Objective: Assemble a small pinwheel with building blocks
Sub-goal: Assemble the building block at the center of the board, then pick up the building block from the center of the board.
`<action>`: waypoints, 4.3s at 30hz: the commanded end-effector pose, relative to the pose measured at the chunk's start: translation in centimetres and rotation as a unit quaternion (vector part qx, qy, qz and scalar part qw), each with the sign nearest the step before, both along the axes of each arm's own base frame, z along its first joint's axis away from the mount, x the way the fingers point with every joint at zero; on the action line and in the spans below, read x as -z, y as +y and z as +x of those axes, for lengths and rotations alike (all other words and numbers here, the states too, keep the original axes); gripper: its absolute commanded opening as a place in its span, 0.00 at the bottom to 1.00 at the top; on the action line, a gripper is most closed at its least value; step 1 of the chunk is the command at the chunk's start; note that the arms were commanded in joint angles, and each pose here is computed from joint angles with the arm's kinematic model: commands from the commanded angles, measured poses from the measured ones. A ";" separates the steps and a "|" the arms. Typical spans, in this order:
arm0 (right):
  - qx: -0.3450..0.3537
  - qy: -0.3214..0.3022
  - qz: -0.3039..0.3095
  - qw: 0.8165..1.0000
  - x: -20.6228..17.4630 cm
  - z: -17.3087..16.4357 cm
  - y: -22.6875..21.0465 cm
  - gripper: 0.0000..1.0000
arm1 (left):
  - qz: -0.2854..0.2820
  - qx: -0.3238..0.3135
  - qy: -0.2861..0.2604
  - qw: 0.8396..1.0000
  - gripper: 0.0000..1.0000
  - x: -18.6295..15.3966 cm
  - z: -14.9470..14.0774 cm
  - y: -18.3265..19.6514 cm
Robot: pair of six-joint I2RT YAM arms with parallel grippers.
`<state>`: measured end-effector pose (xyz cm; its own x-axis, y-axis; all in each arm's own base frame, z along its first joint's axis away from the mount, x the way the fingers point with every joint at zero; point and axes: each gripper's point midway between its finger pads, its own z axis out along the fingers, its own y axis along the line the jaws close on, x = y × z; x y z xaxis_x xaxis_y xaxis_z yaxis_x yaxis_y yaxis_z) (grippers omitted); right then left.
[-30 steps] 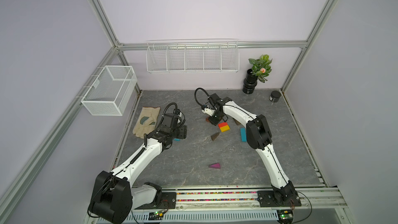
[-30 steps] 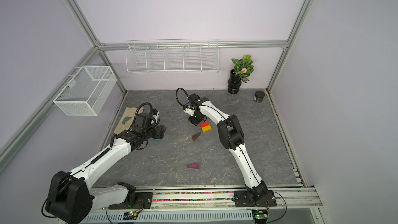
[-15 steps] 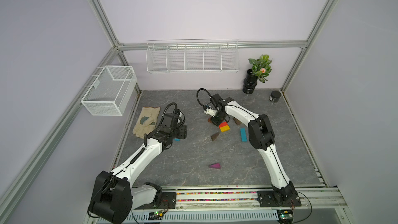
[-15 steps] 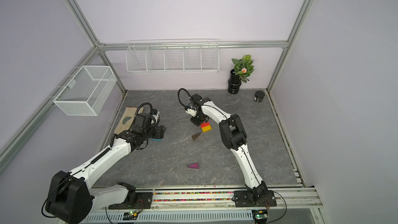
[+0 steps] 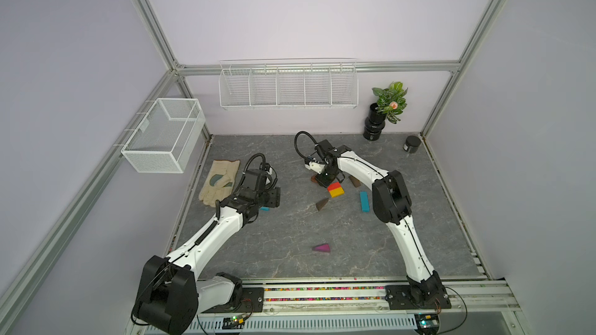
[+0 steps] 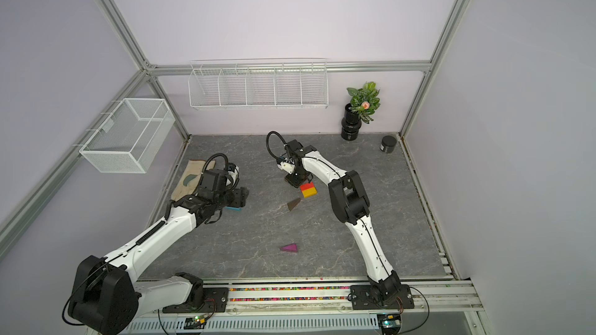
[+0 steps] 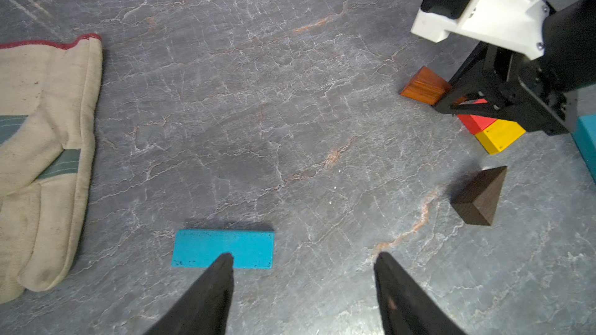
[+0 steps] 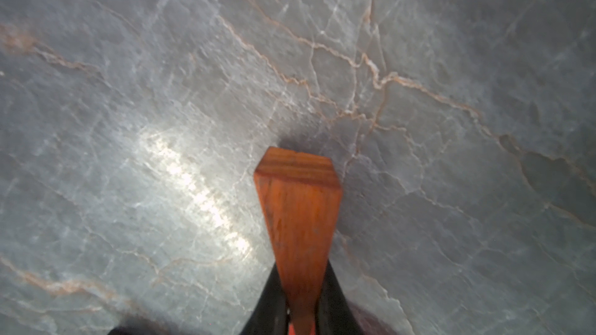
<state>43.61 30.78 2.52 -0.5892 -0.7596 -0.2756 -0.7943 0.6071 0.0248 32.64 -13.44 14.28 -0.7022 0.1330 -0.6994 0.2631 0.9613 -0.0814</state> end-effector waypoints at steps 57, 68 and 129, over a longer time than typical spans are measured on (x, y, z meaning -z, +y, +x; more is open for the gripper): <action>0.262 0.040 0.035 0.964 0.9 3.5 -15.1 0.47 | -0.054 0.191 0.082 0.977 0.74 0.0 2.9 -19.4; 0.336 0.089 0.208 0.914 -2.5 4.2 -12.5 0.27 | -0.048 0.202 0.125 0.970 0.74 2.2 5.2 -25.2; 0.421 0.125 0.388 0.810 -7.3 3.4 -13.3 0.65 | -0.083 0.111 0.140 0.980 0.00 7.8 12.6 -31.7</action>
<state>48.10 18.03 8.90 -0.9172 0.2927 -0.2701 -0.0235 0.6373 0.7703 43.97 -46.00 6.78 -0.8328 0.2536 -0.4921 0.4697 0.7941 -0.3857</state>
